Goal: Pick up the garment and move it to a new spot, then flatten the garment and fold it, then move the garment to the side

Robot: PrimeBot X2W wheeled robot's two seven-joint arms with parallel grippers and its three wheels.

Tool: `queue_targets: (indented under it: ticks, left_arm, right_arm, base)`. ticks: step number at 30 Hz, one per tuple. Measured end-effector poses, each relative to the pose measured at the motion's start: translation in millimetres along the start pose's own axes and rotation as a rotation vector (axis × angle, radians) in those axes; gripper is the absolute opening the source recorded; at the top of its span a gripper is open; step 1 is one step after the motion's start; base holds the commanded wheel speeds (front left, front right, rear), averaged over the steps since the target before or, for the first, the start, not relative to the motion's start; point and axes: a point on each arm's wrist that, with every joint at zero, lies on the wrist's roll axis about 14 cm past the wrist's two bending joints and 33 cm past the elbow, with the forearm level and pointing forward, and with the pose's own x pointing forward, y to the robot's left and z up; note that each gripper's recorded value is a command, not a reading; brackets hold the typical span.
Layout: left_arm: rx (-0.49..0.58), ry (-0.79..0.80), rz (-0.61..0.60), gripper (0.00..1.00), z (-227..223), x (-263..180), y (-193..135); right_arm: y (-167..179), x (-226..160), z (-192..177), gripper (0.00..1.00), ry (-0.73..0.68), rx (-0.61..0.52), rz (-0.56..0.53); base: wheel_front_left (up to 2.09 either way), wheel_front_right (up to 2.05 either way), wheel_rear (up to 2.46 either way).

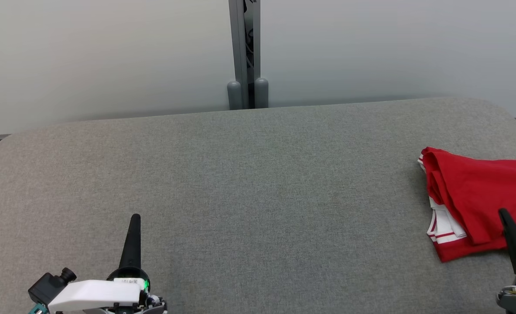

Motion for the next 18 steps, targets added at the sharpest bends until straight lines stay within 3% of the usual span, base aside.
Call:
queue_targets:
  ticks: [18]
  left_arm:
    - [-0.145,-0.008,-0.008,0.00,-6.0,4.3,-4.5]
  right_arm:
    - [2.8,1.4,6.7,0.00,0.000,0.143,0.037]
  base:
    - [0.00,0.00,0.00]
